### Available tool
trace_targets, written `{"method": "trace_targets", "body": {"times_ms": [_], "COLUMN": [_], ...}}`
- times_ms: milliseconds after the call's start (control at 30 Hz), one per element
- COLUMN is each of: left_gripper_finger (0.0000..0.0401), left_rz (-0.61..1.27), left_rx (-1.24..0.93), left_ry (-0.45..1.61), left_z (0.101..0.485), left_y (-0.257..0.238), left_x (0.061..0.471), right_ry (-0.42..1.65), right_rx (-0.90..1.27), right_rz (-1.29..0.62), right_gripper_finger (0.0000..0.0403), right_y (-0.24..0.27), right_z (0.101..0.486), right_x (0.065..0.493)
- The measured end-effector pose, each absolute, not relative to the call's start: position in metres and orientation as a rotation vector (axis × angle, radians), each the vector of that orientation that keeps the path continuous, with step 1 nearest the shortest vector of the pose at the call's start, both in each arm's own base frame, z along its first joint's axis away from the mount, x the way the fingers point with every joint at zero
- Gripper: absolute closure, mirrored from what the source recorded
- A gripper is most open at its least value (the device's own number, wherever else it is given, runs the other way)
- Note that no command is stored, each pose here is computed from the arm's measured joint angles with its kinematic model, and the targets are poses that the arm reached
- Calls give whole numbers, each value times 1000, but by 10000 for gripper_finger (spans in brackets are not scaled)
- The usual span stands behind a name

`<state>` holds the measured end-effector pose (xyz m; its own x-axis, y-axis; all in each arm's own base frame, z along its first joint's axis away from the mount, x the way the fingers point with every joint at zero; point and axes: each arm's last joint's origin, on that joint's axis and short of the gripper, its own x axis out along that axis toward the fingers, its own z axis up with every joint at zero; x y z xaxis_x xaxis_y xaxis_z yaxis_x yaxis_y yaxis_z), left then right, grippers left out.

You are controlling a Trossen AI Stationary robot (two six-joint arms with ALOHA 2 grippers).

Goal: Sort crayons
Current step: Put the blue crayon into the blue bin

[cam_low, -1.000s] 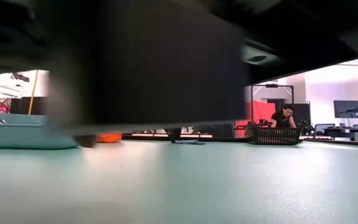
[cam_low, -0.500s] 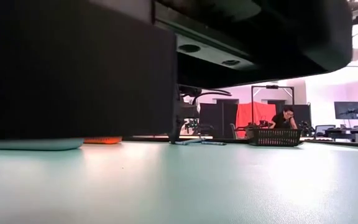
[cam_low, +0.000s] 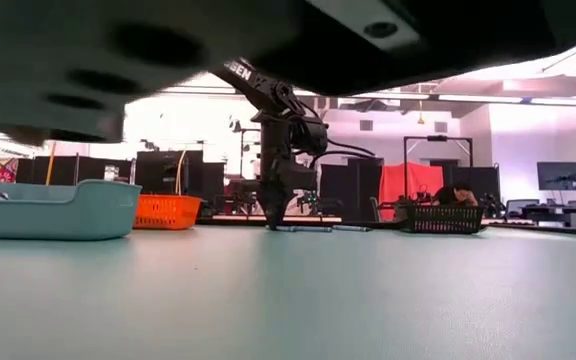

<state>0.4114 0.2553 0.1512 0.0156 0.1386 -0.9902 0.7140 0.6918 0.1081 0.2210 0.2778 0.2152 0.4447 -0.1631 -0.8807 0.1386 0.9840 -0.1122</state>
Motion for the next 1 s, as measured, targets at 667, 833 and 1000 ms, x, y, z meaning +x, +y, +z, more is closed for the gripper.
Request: {"method": "trace_targets", "body": {"times_ms": [667, 833, 1000], "left_gripper_finger": [401, 401, 401], "left_rz": [-304, -253, -260], "left_rx": [714, 607, 456], "left_ry": [1495, 1514, 1517], "left_z": [205, 234, 256], "left_y": [251, 239, 221], "left_x": [417, 404, 390], "right_ry": [1098, 1102, 1122], "right_rx": [-32, -65, -102], "right_rz": [-181, -162, -174], "right_gripper_finger": [283, 283, 283], "right_y": [278, 278, 275], "right_z": [215, 215, 215], "right_x": [221, 220, 219]}}
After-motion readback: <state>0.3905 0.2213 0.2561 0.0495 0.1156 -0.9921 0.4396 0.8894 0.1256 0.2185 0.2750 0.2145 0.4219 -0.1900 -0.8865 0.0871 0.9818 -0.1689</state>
